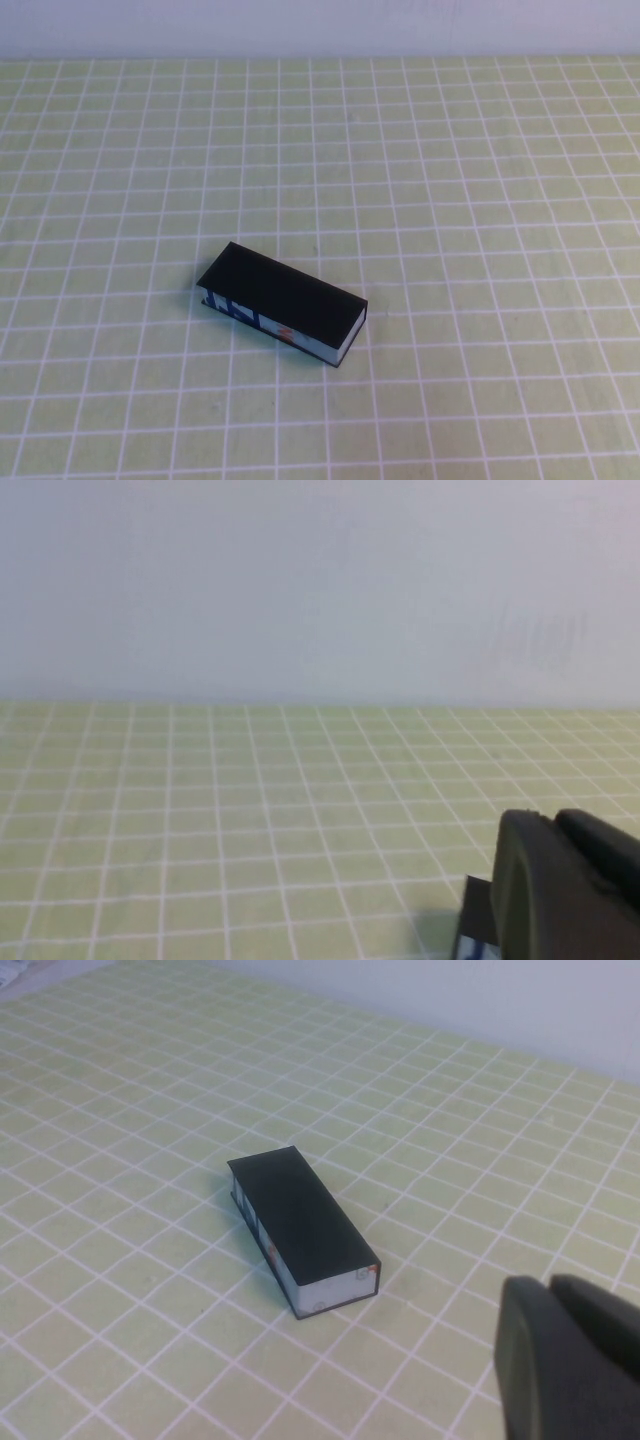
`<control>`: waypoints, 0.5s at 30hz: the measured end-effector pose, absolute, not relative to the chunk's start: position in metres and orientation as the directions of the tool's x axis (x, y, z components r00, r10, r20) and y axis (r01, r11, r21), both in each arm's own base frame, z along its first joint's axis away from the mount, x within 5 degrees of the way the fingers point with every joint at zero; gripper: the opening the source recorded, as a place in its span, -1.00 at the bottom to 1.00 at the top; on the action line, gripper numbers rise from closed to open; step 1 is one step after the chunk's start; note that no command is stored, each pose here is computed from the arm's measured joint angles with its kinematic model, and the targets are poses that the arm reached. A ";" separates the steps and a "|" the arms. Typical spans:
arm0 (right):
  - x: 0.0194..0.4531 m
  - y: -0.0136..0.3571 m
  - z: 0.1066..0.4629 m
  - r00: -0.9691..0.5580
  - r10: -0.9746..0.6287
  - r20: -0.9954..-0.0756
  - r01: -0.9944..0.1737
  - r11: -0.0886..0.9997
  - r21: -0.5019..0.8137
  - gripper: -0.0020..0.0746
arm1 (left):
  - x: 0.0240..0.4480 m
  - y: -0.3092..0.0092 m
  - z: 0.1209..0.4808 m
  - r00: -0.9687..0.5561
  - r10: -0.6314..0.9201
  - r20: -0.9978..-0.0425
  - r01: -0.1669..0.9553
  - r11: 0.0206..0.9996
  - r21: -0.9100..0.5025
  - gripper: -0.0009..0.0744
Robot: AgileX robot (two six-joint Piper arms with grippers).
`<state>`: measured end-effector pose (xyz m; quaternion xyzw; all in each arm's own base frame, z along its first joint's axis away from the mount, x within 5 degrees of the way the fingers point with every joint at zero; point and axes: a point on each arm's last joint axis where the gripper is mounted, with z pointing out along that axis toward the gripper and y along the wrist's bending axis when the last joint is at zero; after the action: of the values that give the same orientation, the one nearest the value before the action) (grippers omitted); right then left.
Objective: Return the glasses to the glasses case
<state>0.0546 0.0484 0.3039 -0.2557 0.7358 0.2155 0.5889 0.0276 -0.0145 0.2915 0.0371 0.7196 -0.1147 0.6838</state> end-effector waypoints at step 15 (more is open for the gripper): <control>0.054 0.049 0.304 -0.182 -0.113 -0.977 -0.633 0.774 0.028 -0.99 | 0.056 -0.007 0.192 -0.093 -0.146 -0.985 0.092 0.984 -0.154 -0.98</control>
<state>0.0543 0.0488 0.3039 -0.2532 0.7364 0.2212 0.5871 0.0559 -0.0067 0.1923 -0.0184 0.7340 -0.0882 0.6731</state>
